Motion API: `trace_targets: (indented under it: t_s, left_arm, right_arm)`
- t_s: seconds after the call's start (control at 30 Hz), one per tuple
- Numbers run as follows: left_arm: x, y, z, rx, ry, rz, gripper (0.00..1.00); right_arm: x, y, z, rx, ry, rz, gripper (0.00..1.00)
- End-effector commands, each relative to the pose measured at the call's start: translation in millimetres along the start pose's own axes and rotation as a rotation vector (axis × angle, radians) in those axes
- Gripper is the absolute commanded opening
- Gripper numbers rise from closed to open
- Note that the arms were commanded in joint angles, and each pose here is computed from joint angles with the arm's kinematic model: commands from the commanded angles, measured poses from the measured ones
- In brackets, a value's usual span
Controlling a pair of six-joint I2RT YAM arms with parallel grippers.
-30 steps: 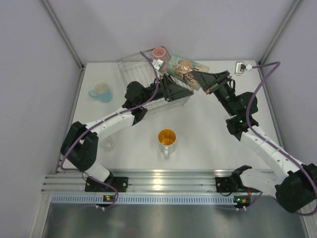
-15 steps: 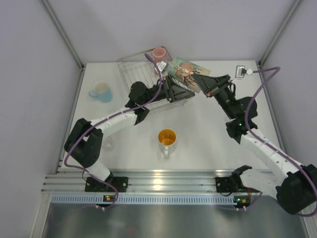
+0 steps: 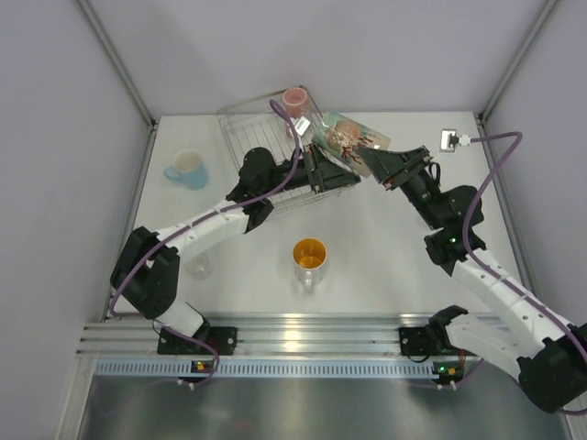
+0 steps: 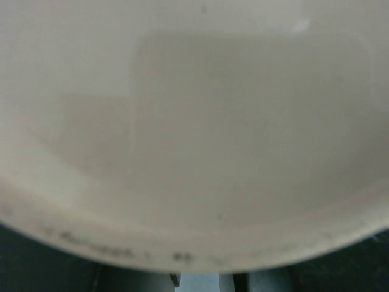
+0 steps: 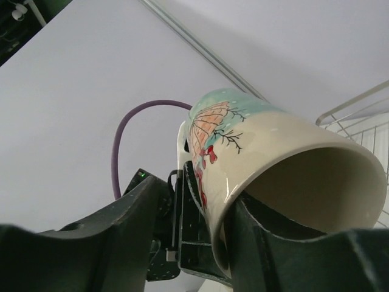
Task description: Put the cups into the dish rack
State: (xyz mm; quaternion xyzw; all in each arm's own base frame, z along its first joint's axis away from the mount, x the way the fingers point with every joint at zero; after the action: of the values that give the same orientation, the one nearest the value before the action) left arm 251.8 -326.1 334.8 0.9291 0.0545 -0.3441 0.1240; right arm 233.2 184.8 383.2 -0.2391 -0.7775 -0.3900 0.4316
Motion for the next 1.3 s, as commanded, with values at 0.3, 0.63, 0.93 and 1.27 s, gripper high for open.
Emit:
trace_targets:
  t_s: [0.3, 0.63, 0.93, 1.27]
  left_arm:
    - [-40.8, -7.6, -43.1, -0.135, 0.236, 0.026, 0.0]
    - [-31.3, -25.8, -56.5, -0.105, 0.424, -0.124, 0.0]
    - [-24.1, -51.6, -97.8, -0.049, 0.675, -0.331, 0.0]
    - [-5.0, -71.5, -129.6, 0.04, 0.843, -0.478, 0.0]
  right_arm:
    - [22.2, -13.7, -4.4, -0.007, -0.096, -0.016, 0.66]
    - [29.8, -35.5, -17.2, -0.059, -0.187, 0.103, 0.78]
    - [37.9, -64.4, -20.9, -0.077, -0.244, 0.173, 0.81]
    - [35.6, -85.3, -30.5, -0.12, -0.293, 0.32, 0.99]
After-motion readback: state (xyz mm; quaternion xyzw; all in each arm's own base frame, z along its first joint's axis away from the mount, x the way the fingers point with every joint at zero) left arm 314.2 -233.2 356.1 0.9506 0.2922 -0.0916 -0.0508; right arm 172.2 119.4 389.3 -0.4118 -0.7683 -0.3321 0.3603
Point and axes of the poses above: each gripper's point midway between its finger pads, its own y axis out along the fingers, its own x axis along the line the jaws close on, z = x × y, the point moved 6 cm from there along -y, back along the fingers, and after that the axes turned 15 degrees about y, right-handed, at the moved point
